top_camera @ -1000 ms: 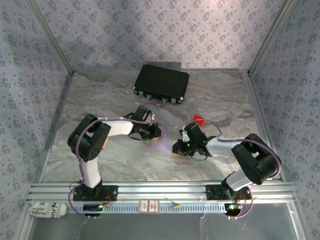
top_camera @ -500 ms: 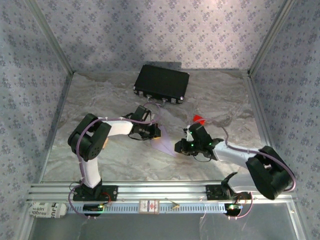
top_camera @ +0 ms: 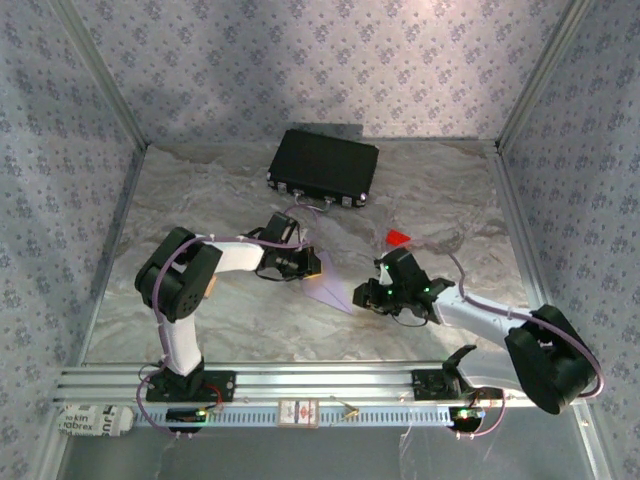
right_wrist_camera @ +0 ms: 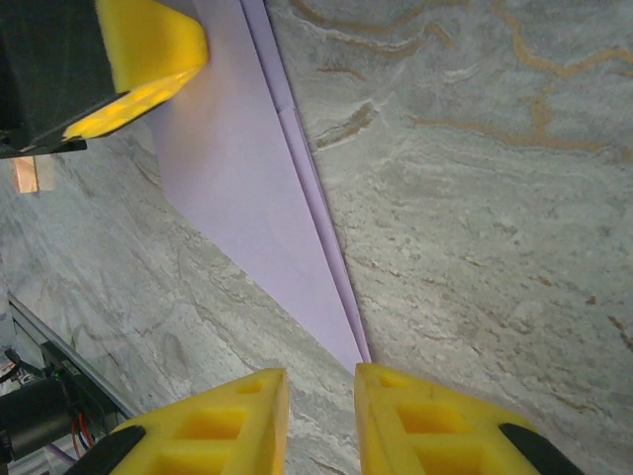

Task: Fold a paper plane with a square sheet of paper (pick it up from the middle)
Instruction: Fourth fold the wing at the center of the table, then turn over the paper at the center of the table.

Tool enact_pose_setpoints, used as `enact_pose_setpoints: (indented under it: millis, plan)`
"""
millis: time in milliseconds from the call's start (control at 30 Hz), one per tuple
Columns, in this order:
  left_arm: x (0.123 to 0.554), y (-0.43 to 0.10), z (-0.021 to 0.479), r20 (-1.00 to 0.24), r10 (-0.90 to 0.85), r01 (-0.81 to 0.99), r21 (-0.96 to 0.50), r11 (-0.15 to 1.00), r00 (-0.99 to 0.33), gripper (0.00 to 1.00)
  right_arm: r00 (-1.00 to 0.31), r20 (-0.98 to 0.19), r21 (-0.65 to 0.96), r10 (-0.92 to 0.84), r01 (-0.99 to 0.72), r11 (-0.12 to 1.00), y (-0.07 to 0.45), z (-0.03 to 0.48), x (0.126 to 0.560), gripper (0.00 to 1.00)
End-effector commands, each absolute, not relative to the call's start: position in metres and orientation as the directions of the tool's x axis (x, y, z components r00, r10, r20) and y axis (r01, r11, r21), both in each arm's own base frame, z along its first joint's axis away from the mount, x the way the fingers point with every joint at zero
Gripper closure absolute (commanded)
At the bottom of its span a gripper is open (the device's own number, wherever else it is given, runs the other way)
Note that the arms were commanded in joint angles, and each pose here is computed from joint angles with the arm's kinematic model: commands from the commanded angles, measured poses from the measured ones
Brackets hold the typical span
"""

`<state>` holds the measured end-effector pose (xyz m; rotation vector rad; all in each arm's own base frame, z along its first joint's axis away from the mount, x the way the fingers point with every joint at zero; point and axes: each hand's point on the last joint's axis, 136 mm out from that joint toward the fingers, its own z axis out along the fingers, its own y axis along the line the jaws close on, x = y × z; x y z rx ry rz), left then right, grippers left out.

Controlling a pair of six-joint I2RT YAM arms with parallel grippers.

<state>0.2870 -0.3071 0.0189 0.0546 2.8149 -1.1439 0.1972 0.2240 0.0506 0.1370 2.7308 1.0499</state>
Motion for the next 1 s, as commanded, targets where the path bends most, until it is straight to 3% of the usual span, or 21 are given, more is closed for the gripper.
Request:
enact_pose_setpoints:
  millis: [0,567,967]
  plan:
    - [0.275,-0.287,-0.007,-0.042,-0.035,-0.001,-0.633,0.774,-0.998,0.92,-0.983,-0.106,0.663,0.153,0.044,0.747,0.224,0.041,0.188,0.74]
    - [0.276,-0.289,-0.003,-0.041,-0.039,-0.003,-0.647,0.762,-0.998,0.92,-0.994,-0.039,0.673,0.105,0.052,0.738,0.236,0.024,0.180,0.72]
    - [0.276,-0.290,-0.001,-0.042,-0.042,-0.004,-0.654,0.756,-0.998,0.92,-0.989,-0.081,0.719,0.126,0.029,0.695,0.245,0.034,0.195,0.71]
